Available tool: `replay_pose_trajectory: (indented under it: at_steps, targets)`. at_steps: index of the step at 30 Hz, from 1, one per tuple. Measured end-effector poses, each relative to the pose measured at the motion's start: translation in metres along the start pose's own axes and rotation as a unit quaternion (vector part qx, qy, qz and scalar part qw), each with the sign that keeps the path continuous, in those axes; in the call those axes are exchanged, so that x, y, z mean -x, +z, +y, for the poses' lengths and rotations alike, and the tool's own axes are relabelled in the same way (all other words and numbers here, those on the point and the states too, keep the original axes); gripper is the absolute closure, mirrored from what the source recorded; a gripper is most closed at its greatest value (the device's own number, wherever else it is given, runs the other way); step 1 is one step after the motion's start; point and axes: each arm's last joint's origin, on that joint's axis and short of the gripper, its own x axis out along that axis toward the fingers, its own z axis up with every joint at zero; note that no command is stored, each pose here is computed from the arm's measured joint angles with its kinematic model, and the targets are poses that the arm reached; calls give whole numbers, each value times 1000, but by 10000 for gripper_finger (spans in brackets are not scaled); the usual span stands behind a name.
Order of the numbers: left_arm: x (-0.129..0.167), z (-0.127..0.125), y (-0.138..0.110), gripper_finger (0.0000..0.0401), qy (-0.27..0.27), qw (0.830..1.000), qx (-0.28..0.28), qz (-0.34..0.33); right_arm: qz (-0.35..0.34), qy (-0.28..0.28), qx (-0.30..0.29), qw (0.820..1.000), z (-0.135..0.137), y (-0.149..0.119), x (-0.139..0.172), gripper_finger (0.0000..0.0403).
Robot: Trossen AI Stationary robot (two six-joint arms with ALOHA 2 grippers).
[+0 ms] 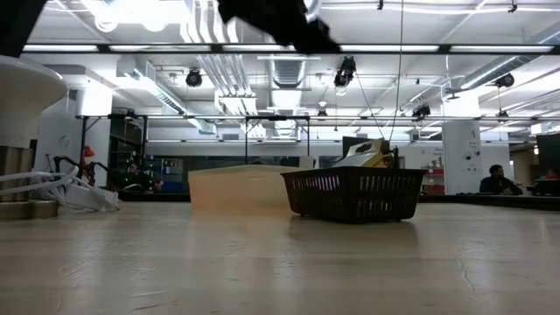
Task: Pick & Place School Supplies
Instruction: Return to Home Position
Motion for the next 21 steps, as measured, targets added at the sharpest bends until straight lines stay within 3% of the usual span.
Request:
replay_pose_trajectory:
  at_steps: [4, 11, 17, 21]
  targets:
    - [36, -7, 26, 243, 10, 999, 16, -45, 0, 0, 0, 1000, 0, 0, 0, 234]
    - [92, -36, 47, 243, 12, 995, -6, -96, 0, 0, 0, 1000, 0, 0, 0, 234]
    - [129, -70, 47, 243, 18, 990, 41, -131, 0, 0, 0, 1000, 0, 0, 0, 234]
    - [143, -97, 39, 243, 69, 980, 53, -177, 0, 0, 0, 1000, 0, 0, 0, 234]
